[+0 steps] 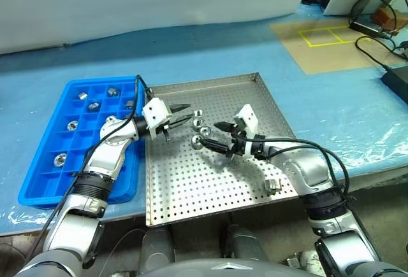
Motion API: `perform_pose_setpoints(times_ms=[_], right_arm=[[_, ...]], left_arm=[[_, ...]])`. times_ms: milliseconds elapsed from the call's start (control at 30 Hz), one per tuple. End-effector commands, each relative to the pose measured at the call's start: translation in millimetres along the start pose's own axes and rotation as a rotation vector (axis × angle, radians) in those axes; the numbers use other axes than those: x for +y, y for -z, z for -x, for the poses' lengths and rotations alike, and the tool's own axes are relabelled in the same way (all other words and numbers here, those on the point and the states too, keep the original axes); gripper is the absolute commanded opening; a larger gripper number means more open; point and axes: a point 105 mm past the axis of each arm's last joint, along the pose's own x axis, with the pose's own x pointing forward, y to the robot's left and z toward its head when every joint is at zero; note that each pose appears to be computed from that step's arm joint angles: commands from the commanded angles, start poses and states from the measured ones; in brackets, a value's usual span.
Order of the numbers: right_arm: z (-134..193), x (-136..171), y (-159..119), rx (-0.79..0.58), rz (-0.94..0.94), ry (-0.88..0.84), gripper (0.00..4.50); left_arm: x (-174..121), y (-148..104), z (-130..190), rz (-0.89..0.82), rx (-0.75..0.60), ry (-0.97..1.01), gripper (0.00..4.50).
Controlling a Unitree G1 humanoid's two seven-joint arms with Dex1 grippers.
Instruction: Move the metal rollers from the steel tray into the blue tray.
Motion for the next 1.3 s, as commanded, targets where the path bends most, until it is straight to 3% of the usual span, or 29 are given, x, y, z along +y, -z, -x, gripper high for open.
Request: perform_pose_setpoints(times_ms=[33,500,900,1100,1300], right_arm=[[-4,-1,-14,-0.035,0.060,-0.008,4.47],[-33,-29,-7,-0.035,0.085,0.182,4.47],[-41,-18,6,-0.003,0.115,0.149,4.47],[-40,-21,7,0.009,0.128,0.140,3.05],[-38,-30,11,0.029,0.149,0.163,3.05]], left_arm=[[8,-7,3,-0.016,-0.022,-0.039,1.35],[2,-10,-5,-0.010,-0.026,-0.047,1.35],[2,-14,-7,-0.015,-0.025,-0.043,1.35],[4,-15,-8,-0.019,-0.023,-0.047,1.35],[4,-16,-8,-0.021,-0.024,-0.051,1.35]])
